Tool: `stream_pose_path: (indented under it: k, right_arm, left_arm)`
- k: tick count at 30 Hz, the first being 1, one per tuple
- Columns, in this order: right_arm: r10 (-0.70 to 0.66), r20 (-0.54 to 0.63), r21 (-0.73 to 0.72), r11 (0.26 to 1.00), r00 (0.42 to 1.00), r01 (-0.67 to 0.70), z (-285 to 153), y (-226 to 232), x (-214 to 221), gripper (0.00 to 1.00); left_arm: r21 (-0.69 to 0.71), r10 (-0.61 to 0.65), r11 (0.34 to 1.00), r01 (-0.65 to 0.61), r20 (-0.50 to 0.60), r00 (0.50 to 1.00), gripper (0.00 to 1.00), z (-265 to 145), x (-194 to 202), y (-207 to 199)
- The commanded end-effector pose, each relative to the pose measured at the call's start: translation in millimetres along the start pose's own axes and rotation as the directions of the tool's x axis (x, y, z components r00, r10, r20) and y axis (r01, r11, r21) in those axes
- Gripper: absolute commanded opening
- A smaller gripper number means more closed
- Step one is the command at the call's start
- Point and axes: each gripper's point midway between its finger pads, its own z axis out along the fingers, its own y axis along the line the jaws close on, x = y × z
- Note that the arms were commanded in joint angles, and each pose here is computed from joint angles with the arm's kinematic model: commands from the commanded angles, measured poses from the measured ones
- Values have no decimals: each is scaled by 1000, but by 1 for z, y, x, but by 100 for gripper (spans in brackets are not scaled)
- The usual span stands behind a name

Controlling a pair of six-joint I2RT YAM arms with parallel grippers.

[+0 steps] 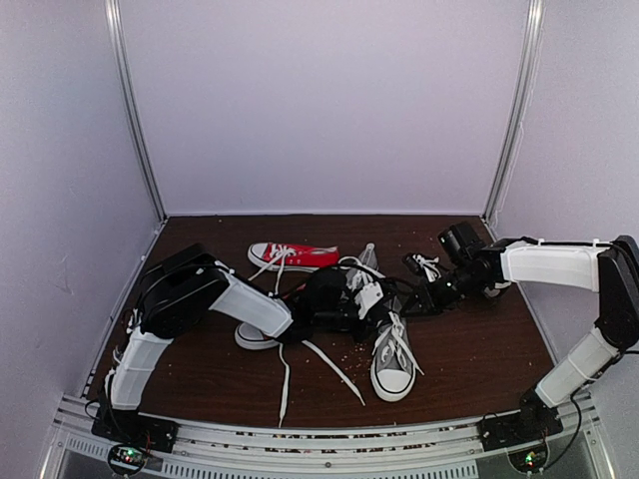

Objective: Tie the shoes
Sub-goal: Cross the half-tied shoelace with the shoelace loop.

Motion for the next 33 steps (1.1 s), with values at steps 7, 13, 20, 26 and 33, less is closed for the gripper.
stream_pose_path:
  k: [7,13,20,26,33]
  right_arm:
    - [-3,7,-67,998,1000,4,10,7,-3,11]
    - [18,-2,-106,994,1000,-18,19,9,3,9]
    - [30,-31,-139,990,999,-34,27,14,12,16]
    - [46,-41,-143,988,998,-51,33,13,18,18]
    - [68,-52,-76,995,996,-72,41,-3,22,20]
  left_arm:
    - [17,19,1000,-22,131,991,11,-5,-39,-2]
    - [26,16,999,-19,133,991,11,-4,-38,-3]
    - [31,9,999,-13,133,991,11,-2,-37,-3]
    - [28,6,1000,-10,142,990,11,-3,-38,-3]
    - [31,0,1000,-5,166,986,11,-4,-44,-3]
